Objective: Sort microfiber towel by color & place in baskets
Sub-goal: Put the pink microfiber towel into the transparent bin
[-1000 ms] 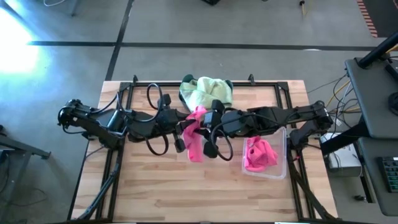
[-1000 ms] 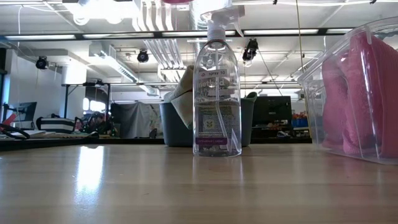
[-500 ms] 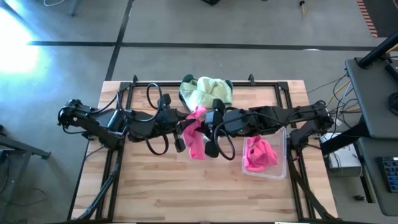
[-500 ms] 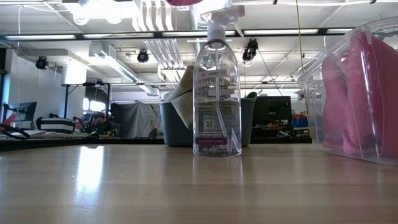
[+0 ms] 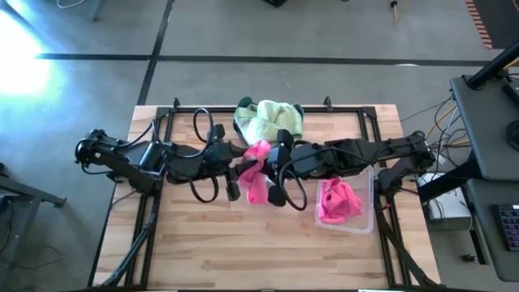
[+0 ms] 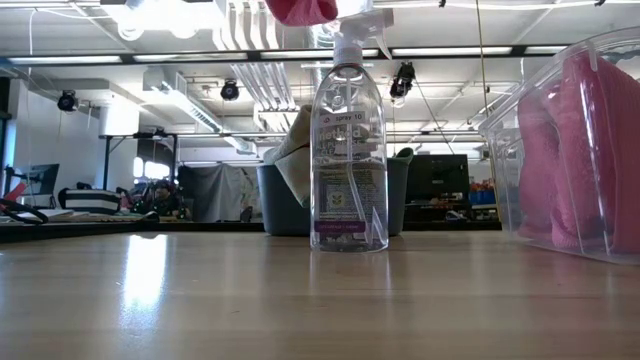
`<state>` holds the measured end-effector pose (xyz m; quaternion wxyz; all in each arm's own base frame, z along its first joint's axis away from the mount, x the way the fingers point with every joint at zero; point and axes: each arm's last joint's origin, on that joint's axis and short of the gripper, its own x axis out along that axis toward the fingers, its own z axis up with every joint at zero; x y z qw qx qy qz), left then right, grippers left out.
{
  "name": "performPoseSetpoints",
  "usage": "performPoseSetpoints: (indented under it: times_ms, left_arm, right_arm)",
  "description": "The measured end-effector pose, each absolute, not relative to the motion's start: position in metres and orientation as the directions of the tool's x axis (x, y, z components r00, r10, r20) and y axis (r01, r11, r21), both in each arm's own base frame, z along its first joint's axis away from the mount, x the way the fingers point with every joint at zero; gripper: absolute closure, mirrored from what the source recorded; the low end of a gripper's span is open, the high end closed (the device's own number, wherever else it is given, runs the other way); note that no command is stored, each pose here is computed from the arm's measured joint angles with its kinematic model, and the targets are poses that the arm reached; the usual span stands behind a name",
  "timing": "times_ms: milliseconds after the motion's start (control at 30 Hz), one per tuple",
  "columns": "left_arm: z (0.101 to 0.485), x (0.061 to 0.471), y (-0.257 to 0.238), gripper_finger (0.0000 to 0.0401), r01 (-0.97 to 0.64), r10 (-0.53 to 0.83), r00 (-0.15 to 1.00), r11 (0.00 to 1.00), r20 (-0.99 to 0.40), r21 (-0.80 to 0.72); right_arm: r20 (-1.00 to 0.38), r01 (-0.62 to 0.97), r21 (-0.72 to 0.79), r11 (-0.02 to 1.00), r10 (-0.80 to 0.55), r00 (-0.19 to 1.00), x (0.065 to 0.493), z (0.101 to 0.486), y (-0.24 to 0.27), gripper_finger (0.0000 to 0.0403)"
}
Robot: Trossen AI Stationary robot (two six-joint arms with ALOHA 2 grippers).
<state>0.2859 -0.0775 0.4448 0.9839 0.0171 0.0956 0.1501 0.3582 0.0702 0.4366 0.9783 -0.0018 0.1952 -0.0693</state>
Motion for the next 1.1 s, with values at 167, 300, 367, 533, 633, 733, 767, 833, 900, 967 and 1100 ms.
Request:
performPoseSetpoints:
  times_ms: [167,300,367,533,633,733,767,833,900,967,1100]
  left_arm:
    - [0.449,0.276,-0.074,0.0262,-0.292,0.301,0.934,0.954,-0.191,0.070]
    - [0.456,0.265,-0.070,0.0242,-0.294,0.299,0.938,0.954,-0.174,0.056]
    - [0.459,0.260,-0.069,0.0237,-0.296,0.300,0.938,0.954,-0.172,0.048]
    - [0.456,0.247,-0.064,0.0237,-0.304,0.305,0.921,0.952,-0.240,0.043]
    - [0.449,0.242,-0.063,0.0237,-0.319,0.314,0.897,0.947,-0.311,0.037]
    - [0.442,0.238,-0.061,0.0237,-0.369,0.352,0.858,0.929,-0.373,0.026]
    - [0.440,0.237,-0.060,0.0237,-0.405,0.379,0.842,0.914,-0.383,0.015]
    - [0.437,0.235,-0.057,0.0237,-0.483,0.439,0.811,0.875,-0.388,-0.019]
    - [0.436,0.233,-0.056,0.0237,-0.518,0.471,0.790,0.855,-0.392,-0.019]
    - [0.435,0.232,-0.056,0.0237,-0.525,0.479,0.783,0.851,-0.398,-0.009]
    - [0.434,0.231,-0.055,0.0237,-0.525,0.480,0.779,0.851,-0.404,-0.001]
  right_arm:
    - [-0.385,0.137,-0.034,0.990,-0.139,0.912,0.353,0.439,0.069,0.0393]
    - [-0.422,0.190,-0.062,0.980,-0.198,0.885,0.344,0.446,0.065,0.0393]
    - [-0.445,0.238,-0.090,0.967,-0.253,0.859,0.339,0.449,0.063,0.0393]
    - [-0.475,0.317,-0.144,0.937,-0.347,0.809,0.326,0.458,0.057,0.0393]
    - [-0.482,0.352,-0.180,0.918,-0.395,0.782,0.318,0.465,0.055,0.0393]
    - [-0.504,0.416,-0.209,0.885,-0.462,0.730,0.305,0.471,0.050,0.0393]
    - [-0.513,0.440,-0.217,0.871,-0.486,0.708,0.300,0.473,0.048,0.0393]
    - [-0.534,0.489,-0.230,0.841,-0.529,0.659,0.288,0.477,0.045,0.0394]
    - [-0.566,0.531,-0.227,0.816,-0.555,0.610,0.276,0.479,0.042,0.0394]
    - [-0.600,0.569,-0.212,0.794,-0.566,0.565,0.263,0.482,0.039,0.0394]
    - [-0.622,0.569,-0.124,0.813,-0.510,0.594,0.251,0.488,0.039,0.0394]
